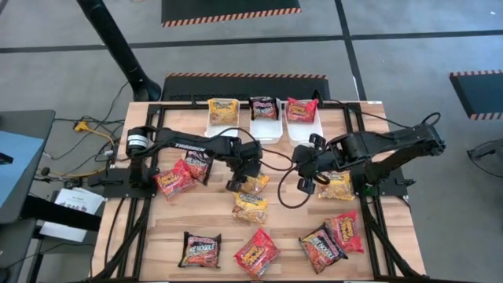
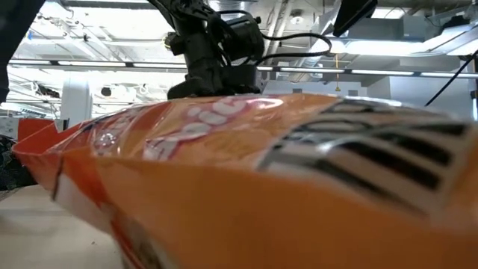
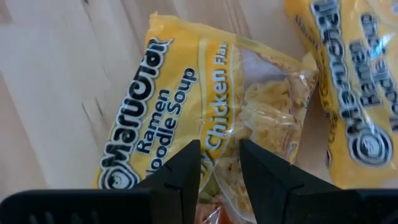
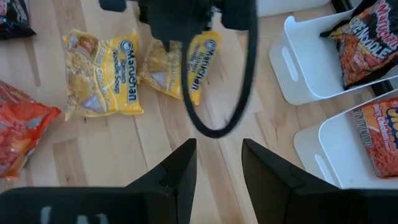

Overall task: Sort Maruchan noodles
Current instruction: Put the yellow noodle pack into the left white bin

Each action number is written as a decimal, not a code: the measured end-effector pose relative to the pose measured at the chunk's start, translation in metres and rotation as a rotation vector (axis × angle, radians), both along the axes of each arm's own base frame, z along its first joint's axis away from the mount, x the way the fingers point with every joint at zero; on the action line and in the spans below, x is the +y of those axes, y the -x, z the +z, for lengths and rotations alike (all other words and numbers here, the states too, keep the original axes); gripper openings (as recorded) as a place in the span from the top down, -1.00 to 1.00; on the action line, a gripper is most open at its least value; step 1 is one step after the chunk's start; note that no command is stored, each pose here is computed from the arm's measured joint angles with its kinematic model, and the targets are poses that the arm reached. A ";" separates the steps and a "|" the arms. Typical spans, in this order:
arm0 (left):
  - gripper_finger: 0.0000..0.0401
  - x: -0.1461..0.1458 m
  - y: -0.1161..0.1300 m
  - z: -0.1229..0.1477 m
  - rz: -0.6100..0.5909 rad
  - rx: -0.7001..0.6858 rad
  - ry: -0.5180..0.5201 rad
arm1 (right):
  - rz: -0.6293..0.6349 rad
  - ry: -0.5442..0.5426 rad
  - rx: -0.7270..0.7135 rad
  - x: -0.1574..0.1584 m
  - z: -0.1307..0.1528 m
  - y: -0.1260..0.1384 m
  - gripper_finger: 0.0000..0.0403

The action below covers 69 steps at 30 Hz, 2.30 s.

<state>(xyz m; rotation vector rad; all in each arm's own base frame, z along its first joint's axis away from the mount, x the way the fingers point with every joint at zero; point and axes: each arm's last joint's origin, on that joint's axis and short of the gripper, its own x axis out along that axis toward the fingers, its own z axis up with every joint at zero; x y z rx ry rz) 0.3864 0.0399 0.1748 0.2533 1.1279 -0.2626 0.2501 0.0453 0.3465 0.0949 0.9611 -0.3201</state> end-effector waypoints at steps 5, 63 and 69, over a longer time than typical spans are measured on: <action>0.47 0.001 -0.003 -0.011 0.025 0.029 -0.009 | 0.001 -0.004 -0.011 0.002 0.001 0.000 0.24; 1.00 -0.002 0.045 0.078 0.130 -0.023 -0.272 | 0.007 -0.002 -0.021 0.002 0.001 -0.001 0.39; 1.00 0.004 0.063 0.106 0.202 -0.071 -0.389 | 0.006 -0.001 -0.021 0.002 0.001 -0.001 0.39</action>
